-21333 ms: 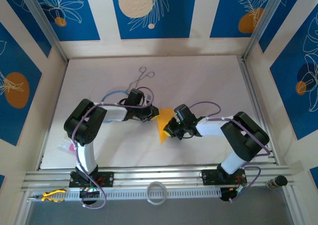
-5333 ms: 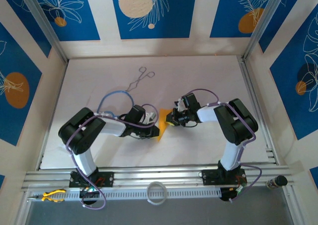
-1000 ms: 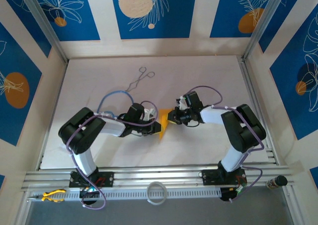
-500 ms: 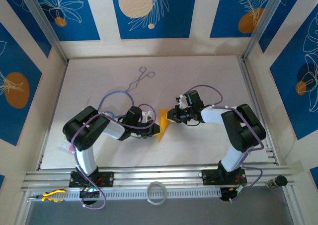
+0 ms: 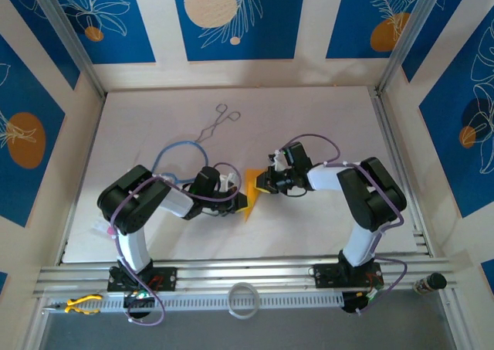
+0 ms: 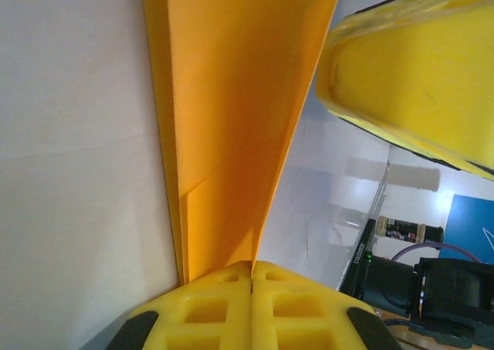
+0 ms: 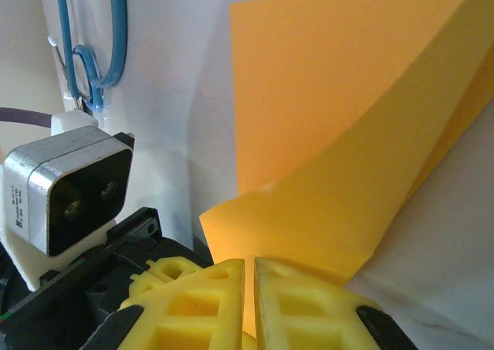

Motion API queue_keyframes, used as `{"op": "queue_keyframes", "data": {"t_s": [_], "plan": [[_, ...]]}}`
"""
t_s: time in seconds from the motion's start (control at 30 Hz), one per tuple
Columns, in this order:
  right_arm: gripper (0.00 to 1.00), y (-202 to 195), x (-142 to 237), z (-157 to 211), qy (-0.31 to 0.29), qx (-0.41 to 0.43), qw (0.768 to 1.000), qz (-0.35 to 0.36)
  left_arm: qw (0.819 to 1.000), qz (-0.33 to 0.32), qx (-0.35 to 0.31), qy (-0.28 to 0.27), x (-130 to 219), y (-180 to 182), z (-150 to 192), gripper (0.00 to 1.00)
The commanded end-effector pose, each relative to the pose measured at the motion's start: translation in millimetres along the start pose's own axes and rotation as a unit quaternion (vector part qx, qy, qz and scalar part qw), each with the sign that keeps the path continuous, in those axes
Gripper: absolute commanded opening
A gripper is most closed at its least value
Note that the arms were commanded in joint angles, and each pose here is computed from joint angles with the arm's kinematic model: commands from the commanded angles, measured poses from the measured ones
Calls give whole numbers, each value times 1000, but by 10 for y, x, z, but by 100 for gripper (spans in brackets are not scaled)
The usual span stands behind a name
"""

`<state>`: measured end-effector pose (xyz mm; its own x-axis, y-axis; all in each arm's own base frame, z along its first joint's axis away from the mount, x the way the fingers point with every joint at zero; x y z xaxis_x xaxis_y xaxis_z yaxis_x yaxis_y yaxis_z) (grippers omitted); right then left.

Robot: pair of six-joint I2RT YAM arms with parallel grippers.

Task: Fold a paper plane with a square sheet of paper (pick it up from the middle)
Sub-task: Fold the wing for the fifth time at the center of the table.

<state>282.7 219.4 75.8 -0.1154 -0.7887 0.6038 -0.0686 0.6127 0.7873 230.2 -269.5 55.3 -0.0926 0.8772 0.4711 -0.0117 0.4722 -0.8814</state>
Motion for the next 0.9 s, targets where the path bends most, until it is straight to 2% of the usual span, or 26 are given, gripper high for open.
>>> {"op": "queue_keyframes", "data": {"t_s": [0.0,0.4,0.87], "plan": [[11,75,-36,-33,8,13,1000,-15,1000,-11,14,-12,48,72,-10,0],[12,39,-17,-30,1,9,1000,-8,999,-12,23,-23,75,111,-2,0],[12,37,-20,-39,2,7,1000,-25,996,41,62,-39,112,192,-30,0]]}}
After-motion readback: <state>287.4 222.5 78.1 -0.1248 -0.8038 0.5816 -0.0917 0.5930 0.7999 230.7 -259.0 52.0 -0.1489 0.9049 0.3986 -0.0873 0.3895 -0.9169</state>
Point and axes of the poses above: each hand's point on the last joint's axis, 136 mm out from that joint toward the fingers, its own x axis back along the fingers, its own y axis along the line the jaws close on, z = x × y, the point moved 6 cm from there along x, back along the fingers, and after that the axes turned 3 degrees about x, right-handed, at the moved point
